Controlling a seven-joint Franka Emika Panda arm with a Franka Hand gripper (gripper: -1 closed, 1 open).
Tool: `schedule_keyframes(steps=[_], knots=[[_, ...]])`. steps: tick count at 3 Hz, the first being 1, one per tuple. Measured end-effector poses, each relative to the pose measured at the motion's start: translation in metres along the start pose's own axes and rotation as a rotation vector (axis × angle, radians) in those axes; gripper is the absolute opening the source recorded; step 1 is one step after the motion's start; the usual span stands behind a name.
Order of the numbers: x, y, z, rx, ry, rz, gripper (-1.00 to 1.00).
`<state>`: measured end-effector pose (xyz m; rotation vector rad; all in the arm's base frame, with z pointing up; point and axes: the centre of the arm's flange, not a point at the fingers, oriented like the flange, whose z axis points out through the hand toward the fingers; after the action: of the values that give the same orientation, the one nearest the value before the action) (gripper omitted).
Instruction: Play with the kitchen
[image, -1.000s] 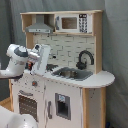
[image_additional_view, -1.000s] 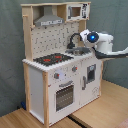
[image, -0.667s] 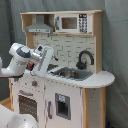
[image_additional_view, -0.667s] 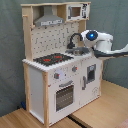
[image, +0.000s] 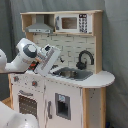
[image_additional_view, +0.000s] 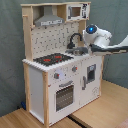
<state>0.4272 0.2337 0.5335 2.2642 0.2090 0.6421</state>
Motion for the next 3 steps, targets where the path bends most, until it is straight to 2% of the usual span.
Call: schedule_keyframes(steps=[2, 3], knots=[[0.018, 0.018, 0.012, 0.149, -0.053, 0.196, 1.0], [0.024, 0.017, 0.025, 0.235, -0.097, 0.28, 1.0]])
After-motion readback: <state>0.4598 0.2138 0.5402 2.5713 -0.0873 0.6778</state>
